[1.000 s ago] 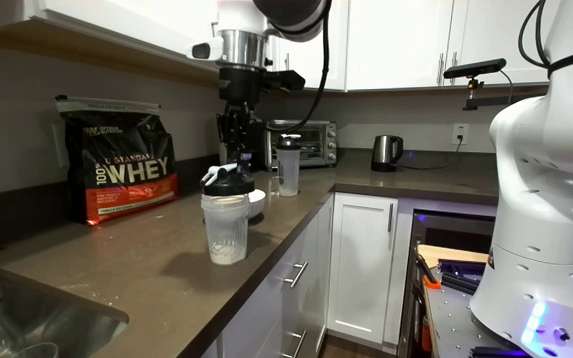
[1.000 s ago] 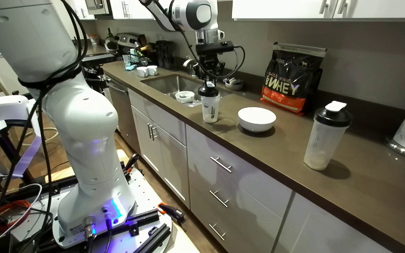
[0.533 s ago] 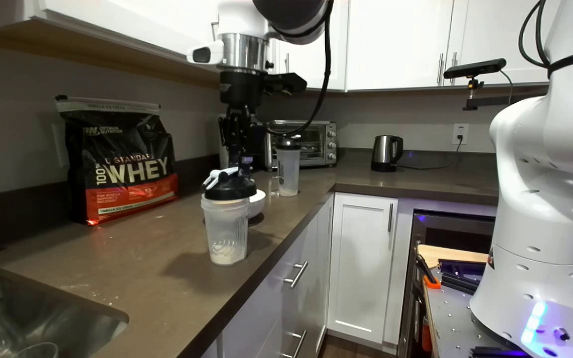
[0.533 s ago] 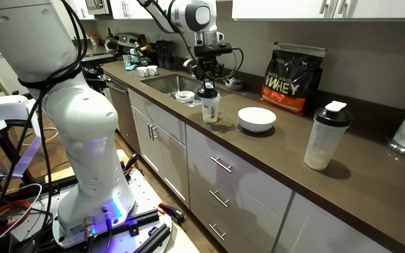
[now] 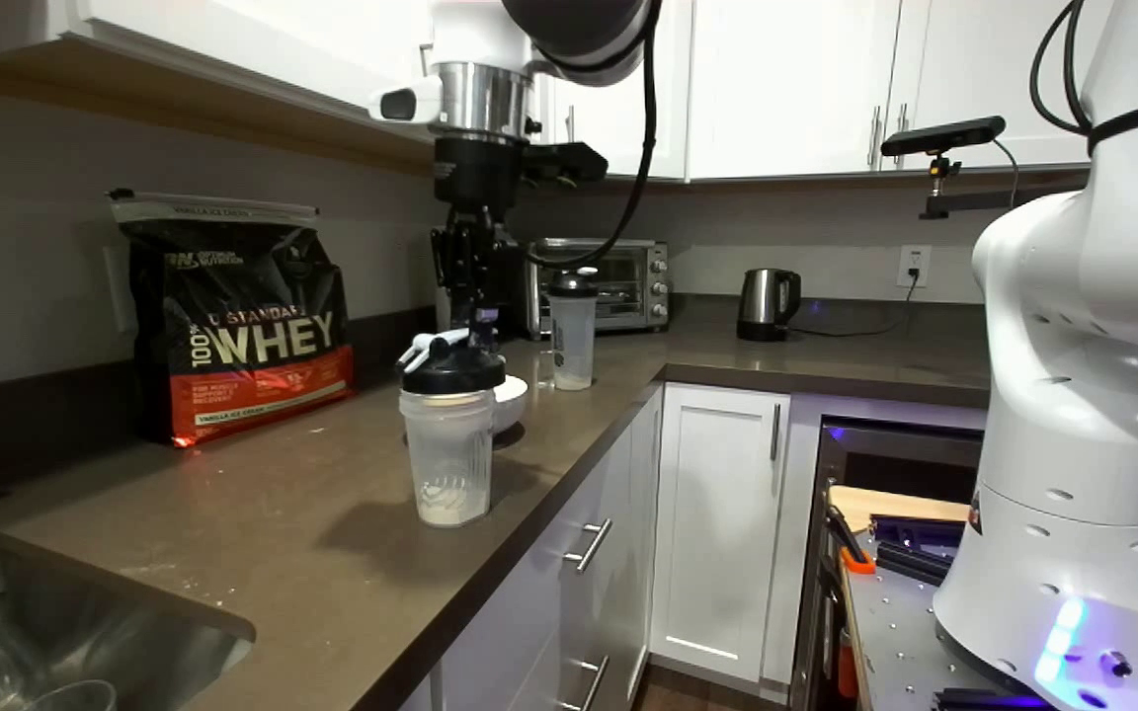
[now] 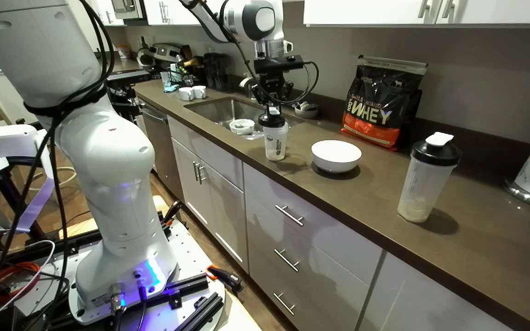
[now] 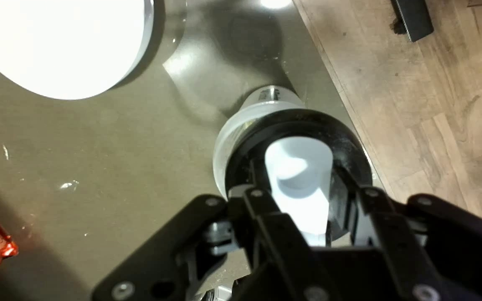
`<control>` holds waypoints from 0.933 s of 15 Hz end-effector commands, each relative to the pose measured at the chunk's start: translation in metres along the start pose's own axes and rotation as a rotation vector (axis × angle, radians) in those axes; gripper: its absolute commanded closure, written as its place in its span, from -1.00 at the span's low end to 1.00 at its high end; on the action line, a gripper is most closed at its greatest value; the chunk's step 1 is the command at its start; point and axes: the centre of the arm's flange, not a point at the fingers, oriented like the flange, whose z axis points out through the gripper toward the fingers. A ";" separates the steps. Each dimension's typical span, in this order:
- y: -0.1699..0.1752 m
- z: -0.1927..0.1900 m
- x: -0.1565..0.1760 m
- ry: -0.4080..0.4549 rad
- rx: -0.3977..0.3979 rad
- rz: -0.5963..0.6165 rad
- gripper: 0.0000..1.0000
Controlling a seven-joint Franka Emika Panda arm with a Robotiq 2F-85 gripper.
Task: Put the lid on the bottle
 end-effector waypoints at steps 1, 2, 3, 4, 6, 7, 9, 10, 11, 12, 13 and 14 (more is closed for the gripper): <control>0.000 -0.007 0.001 0.015 -0.029 0.013 0.74; 0.001 -0.006 0.001 0.015 -0.029 0.014 0.74; 0.000 -0.004 0.002 0.015 -0.032 0.015 0.74; 0.000 -0.001 0.002 0.018 -0.034 0.015 0.74; 0.000 0.003 0.003 0.017 -0.037 0.014 0.74; 0.000 0.005 0.003 0.017 -0.039 0.014 0.74; 0.000 0.008 0.004 0.021 -0.045 0.011 0.74; 0.001 0.010 0.005 0.022 -0.049 0.009 0.74; 0.001 0.011 0.006 0.022 -0.051 0.008 0.74; 0.002 0.009 0.005 0.023 -0.055 0.006 0.74; 0.002 0.008 0.005 0.022 -0.055 0.006 0.74; 0.003 0.007 0.005 0.021 -0.058 0.005 0.74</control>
